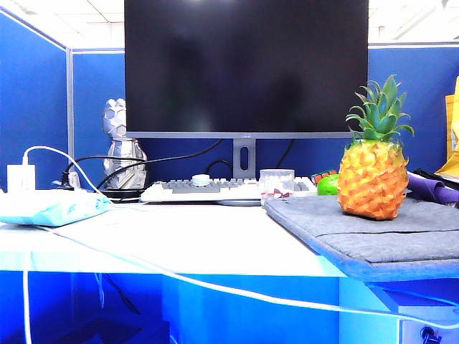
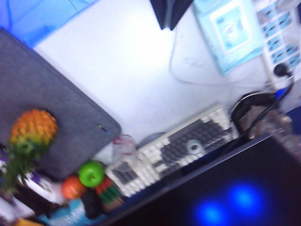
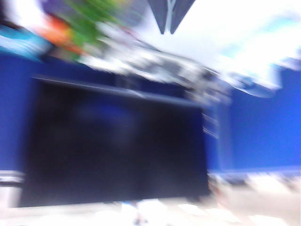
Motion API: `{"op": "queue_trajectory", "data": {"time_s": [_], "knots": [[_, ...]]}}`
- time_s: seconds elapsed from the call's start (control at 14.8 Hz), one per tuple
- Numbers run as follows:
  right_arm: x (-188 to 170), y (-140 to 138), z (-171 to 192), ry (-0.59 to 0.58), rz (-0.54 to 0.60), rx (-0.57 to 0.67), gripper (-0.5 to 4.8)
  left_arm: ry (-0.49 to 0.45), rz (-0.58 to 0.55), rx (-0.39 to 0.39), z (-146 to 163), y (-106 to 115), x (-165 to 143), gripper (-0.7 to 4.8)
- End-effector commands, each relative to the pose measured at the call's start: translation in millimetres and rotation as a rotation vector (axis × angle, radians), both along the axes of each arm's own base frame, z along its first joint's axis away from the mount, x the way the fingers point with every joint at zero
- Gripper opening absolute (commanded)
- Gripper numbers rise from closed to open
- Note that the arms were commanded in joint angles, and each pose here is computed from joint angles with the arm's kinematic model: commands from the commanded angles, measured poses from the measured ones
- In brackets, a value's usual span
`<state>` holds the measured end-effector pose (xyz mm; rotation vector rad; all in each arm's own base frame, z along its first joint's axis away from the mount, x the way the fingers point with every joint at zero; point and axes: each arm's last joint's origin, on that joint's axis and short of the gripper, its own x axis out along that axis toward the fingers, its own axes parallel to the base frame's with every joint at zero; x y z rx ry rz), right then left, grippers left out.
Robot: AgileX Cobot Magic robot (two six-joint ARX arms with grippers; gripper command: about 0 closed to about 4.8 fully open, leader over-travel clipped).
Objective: Pick up the pineapple and place it above the gray bag.
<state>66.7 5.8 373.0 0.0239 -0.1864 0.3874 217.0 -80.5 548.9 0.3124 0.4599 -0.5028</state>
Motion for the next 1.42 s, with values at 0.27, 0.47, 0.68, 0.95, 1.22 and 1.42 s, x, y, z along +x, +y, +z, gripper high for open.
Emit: {"op": "queue_trajectory", "data": {"time_s": [0.27, 0.47, 0.68, 0.95, 1.22, 1.42], "knots": [[2, -1, -10, 0.066, -0.151, -0.05, 0.0, -0.044, 0.318, -0.01, -6, 46, -106, 0.15], [4, 2, -18, 0.098, -0.119, -0.048, 0.0, -0.136, 0.353, -0.128, -72, 61, -145, 0.16], [-12, 0, -34, -0.064, -0.18, 0.016, -0.01, -0.369, 0.365, -0.338, -176, 70, -171, 0.16], [-22, -1, -83, -0.05, -0.196, 0.162, 0.16, -0.463, 0.347, -0.379, -263, 66, -162, 0.16], [2, -1, -119, -0.042, -0.174, 0.2, 0.57, -0.428, 0.352, -0.291, -313, 58, -137, 0.16], [11, -2, -142, 0.061, -0.23, 0.15, 0.53, -0.413, 0.356, -0.217, -327, 58, -134, 0.17]]}}
